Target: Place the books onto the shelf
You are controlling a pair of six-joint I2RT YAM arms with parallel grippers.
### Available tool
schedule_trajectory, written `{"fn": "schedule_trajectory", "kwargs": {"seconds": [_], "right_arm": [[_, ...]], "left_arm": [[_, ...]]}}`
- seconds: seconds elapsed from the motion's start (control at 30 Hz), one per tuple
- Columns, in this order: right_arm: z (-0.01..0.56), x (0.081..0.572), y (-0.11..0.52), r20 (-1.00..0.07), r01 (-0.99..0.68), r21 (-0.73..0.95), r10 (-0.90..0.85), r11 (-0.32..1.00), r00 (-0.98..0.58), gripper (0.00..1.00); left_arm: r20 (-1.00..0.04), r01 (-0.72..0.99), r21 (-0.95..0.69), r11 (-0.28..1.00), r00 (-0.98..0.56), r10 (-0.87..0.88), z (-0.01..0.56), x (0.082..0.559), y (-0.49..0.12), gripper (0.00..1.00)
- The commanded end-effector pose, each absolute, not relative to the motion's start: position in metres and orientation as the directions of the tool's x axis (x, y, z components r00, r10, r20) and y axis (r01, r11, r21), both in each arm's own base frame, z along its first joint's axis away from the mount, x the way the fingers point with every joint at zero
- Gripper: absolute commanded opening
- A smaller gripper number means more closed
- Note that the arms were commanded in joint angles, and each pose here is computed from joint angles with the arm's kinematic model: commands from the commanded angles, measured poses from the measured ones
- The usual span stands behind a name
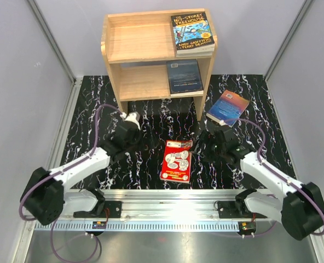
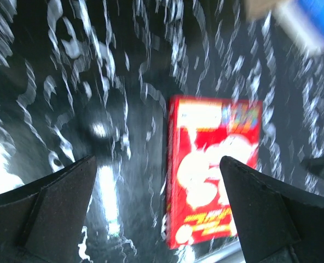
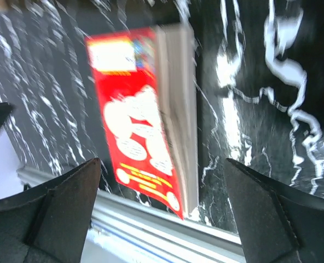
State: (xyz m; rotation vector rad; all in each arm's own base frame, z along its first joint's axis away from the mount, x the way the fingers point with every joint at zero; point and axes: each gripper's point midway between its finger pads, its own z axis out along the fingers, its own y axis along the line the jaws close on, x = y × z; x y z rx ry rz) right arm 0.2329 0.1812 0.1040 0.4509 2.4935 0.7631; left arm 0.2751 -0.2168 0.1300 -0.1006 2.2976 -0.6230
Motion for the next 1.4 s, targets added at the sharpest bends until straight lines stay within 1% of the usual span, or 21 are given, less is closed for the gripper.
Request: {"fn": "schedule_trajectory", "kwargs": {"seconds": [0.0, 0.07, 0.17, 0.2, 0.27, 0.37, 0.4, 0.43, 0.53, 0.57, 0.7, 0.73, 0.83, 0.9, 1.07, 1.13, 1.2, 1.23, 1.3, 1.33, 1.37], "right_arm": [[0.087, 0.224, 0.207, -0.223, 0.186, 0.691, 0.452, 0.698, -0.864, 1.00], [0.067, 0.221, 0.213, -0.175, 0.218, 0.691, 0.452, 0.689, -0.875, 1.00], [0.054, 0.221, 0.227, -0.163, 0.207, 0.704, 0.438, 0.680, -0.884, 0.99], [0.043, 0.218, 0.230, -0.139, 0.226, 0.688, 0.430, 0.690, -0.892, 0.96], [0.038, 0.220, 0.245, -0.137, 0.206, 0.703, 0.414, 0.681, -0.900, 0.91], [0.034, 0.220, 0.256, -0.142, 0.195, 0.702, 0.403, 0.685, -0.904, 0.74], [0.031, 0.220, 0.257, -0.141, 0.198, 0.697, 0.402, 0.689, -0.905, 0.66], [0.029, 0.219, 0.257, -0.139, 0.201, 0.694, 0.403, 0.691, -0.905, 0.43], [0.030, 0.218, 0.256, -0.144, 0.202, 0.686, 0.402, 0.700, -0.904, 0.15], [0.033, 0.219, 0.255, -0.159, 0.191, 0.686, 0.400, 0.702, -0.903, 0.00], [0.055, 0.223, 0.251, -0.208, 0.166, 0.691, 0.413, 0.703, -0.887, 0.00], [0.058, 0.220, 0.245, -0.209, 0.174, 0.668, 0.406, 0.724, -0.890, 0.00], [0.097, 0.228, 0.242, -0.285, 0.124, 0.681, 0.417, 0.722, -0.863, 0.00], [0.119, 0.224, 0.231, -0.328, 0.103, 0.664, 0.411, 0.741, -0.851, 0.00], [0.203, 0.224, 0.215, -0.463, -0.006, 0.653, 0.393, 0.757, -0.794, 0.00], [0.235, 0.224, 0.214, -0.509, -0.059, 0.648, 0.375, 0.759, -0.775, 0.00], [0.255, 0.226, 0.215, -0.535, -0.096, 0.645, 0.359, 0.758, -0.765, 0.00], [0.276, 0.229, 0.216, -0.570, -0.140, 0.644, 0.349, 0.752, -0.744, 0.00], [0.288, 0.234, 0.221, -0.588, -0.172, 0.635, 0.327, 0.753, -0.740, 0.00], [0.306, 0.236, 0.223, -0.618, -0.212, 0.628, 0.314, 0.749, -0.721, 0.00], [0.306, 0.241, 0.227, -0.619, -0.216, 0.619, 0.301, 0.755, -0.725, 0.00]], "left_arm": [[-0.540, 0.162, -0.587, 0.793, -0.808, -0.235, 0.096, 0.248, -0.245, 0.99], [-0.496, 0.168, -0.634, 0.755, -0.837, -0.230, 0.083, 0.238, -0.262, 0.99], [-0.454, 0.158, -0.647, 0.746, -0.866, -0.211, 0.062, 0.229, -0.276, 0.99], [-0.444, 0.165, -0.650, 0.742, -0.875, -0.194, 0.058, 0.224, -0.281, 0.99], [-0.420, 0.164, -0.660, 0.733, -0.889, -0.179, 0.049, 0.219, -0.292, 0.99], [-0.396, 0.165, -0.674, 0.720, -0.904, -0.164, 0.040, 0.216, -0.303, 0.99], [-0.383, 0.159, -0.670, 0.725, -0.911, -0.155, 0.033, 0.214, -0.305, 0.99], [-0.383, 0.165, -0.679, 0.715, -0.911, -0.154, 0.036, 0.215, -0.310, 0.99], [-0.367, 0.172, -0.686, 0.707, -0.921, -0.132, 0.028, 0.209, -0.321, 0.99], [-0.362, 0.177, -0.690, 0.701, -0.924, -0.124, 0.027, 0.205, -0.324, 0.99], [-0.340, 0.173, -0.712, 0.681, -0.933, -0.119, 0.023, 0.199, -0.334, 0.99], [-0.338, 0.173, -0.715, 0.677, -0.934, -0.119, 0.024, 0.198, -0.335, 0.99], [-0.349, 0.182, -0.721, 0.669, -0.929, -0.124, 0.032, 0.196, -0.333, 0.99], [-0.372, 0.190, -0.710, 0.678, -0.919, -0.131, 0.042, 0.197, -0.328, 0.99], [-0.457, 0.239, -0.676, 0.697, -0.878, -0.142, 0.072, 0.205, -0.318, 0.99], [-0.494, 0.258, -0.669, 0.697, -0.855, -0.158, 0.089, 0.209, -0.315, 0.99], [-0.515, 0.270, -0.668, 0.693, -0.840, -0.170, 0.104, 0.212, -0.314, 0.99], [-0.530, 0.278, -0.666, 0.692, -0.829, -0.177, 0.110, 0.214, -0.313, 0.99], [-0.551, 0.292, -0.678, 0.674, -0.810, -0.203, 0.127, 0.220, -0.313, 0.99], [-0.552, 0.297, -0.690, 0.660, -0.806, -0.214, 0.133, 0.222, -0.313, 0.99], [-0.560, 0.304, -0.702, 0.644, -0.794, -0.236, 0.146, 0.228, -0.313, 0.99]]}}
